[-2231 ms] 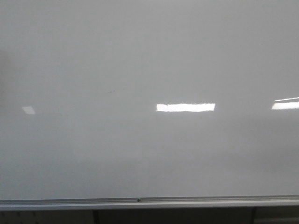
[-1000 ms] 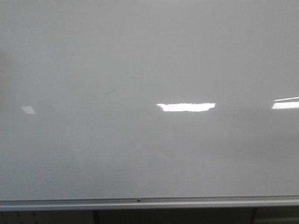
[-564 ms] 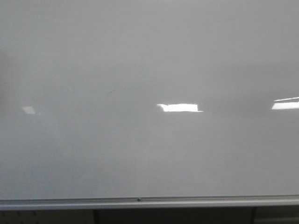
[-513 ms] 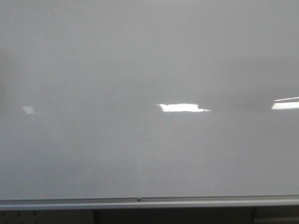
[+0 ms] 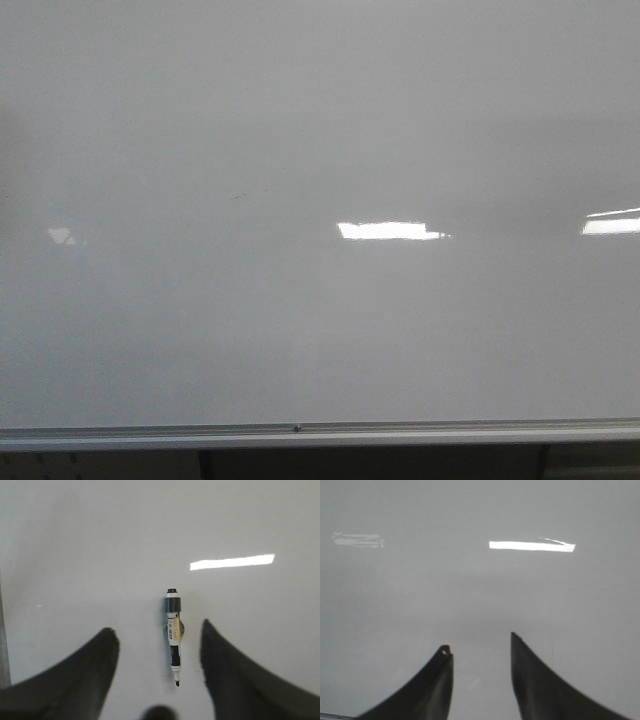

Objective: Write number 0 on whiteboard

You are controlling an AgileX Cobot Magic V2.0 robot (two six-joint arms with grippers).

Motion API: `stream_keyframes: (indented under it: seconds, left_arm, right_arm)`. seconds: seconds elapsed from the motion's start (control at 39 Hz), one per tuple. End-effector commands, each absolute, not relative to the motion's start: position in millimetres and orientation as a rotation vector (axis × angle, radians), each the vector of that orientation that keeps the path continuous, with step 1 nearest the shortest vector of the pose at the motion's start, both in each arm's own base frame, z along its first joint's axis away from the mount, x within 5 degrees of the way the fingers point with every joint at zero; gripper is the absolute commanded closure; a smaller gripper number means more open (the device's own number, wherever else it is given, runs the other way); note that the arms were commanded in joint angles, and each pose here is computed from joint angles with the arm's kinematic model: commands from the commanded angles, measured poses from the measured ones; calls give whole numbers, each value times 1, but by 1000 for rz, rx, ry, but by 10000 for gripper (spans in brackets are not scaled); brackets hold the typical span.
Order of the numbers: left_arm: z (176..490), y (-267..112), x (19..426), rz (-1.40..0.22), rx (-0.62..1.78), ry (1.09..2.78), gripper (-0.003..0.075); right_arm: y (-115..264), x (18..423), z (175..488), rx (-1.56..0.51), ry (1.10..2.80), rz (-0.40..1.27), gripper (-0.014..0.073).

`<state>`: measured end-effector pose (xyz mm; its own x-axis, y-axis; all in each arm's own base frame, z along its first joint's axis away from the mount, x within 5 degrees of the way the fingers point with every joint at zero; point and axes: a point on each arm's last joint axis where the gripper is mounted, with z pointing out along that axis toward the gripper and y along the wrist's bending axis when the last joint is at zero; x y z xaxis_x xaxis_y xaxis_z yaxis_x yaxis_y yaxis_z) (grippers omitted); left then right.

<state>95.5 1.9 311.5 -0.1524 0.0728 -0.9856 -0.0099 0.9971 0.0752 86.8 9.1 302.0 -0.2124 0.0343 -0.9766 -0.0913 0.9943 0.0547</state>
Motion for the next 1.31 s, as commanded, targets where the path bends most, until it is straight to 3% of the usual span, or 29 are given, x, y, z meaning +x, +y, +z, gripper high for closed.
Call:
stream_keyframes:
  seconds: [0.0,0.08,0.28,0.69,0.95,1.28]
  left_arm:
    - [328,1,97,63,48,1630,92]
    - [328,1,98,62,49,1624,72]
    - [319,0,116,53,51,1674,113]
    - [281,-1,236,19,28,2100,122]
    - [257,-2,292,15,32,2171,122]
    - [233,-2,333,13,34,2217,122]
  right_arm:
    - [9,89,320,-33,1682,113,139]
    - [9,89,320,-33,1682,113,141]
    - [9,89,320,-33,1682,113,141]
    - [9,89,320,-33,1682,113,141]
    - [9,89,320,-33,1686,114,141]
    - [9,89,319,-34,1691,114,141]
